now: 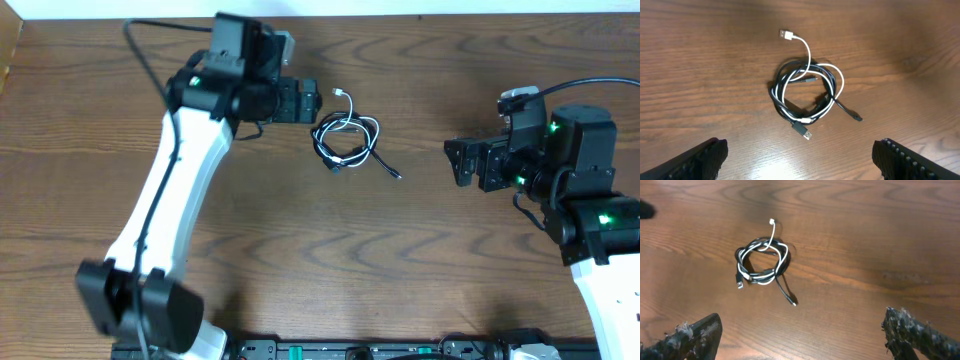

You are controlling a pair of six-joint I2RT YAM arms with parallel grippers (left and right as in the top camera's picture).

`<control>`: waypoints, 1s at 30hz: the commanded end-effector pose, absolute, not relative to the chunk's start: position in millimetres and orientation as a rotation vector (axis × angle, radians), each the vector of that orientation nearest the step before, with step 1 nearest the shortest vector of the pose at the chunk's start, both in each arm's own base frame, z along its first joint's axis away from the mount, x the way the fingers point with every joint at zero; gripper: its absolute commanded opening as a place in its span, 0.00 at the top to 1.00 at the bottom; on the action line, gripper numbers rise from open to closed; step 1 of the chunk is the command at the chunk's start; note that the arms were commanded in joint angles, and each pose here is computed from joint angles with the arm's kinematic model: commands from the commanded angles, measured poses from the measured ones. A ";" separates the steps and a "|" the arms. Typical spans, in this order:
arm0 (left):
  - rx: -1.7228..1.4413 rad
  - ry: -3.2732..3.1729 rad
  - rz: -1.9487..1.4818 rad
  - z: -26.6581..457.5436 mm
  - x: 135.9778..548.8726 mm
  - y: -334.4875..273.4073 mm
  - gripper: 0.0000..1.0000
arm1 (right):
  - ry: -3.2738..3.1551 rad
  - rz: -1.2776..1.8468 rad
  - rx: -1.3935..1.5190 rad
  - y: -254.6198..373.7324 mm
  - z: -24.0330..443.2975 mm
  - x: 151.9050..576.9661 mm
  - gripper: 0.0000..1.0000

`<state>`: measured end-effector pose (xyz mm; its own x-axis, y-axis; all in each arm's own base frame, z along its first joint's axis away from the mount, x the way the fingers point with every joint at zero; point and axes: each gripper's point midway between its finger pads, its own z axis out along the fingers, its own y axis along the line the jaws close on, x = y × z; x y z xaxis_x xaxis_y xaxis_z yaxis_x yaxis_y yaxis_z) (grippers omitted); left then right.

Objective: Untangle cables
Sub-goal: 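Move the left gripper to the cable bundle and grasp the black cable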

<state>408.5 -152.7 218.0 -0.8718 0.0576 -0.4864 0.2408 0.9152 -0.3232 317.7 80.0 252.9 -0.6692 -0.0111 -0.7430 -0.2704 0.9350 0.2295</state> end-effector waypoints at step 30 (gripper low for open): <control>-0.530 2.862 -0.282 51.3 450.7 -153.1 0.44 | 2.270 0.496 -0.129 85.7 261.5 318.3 0.18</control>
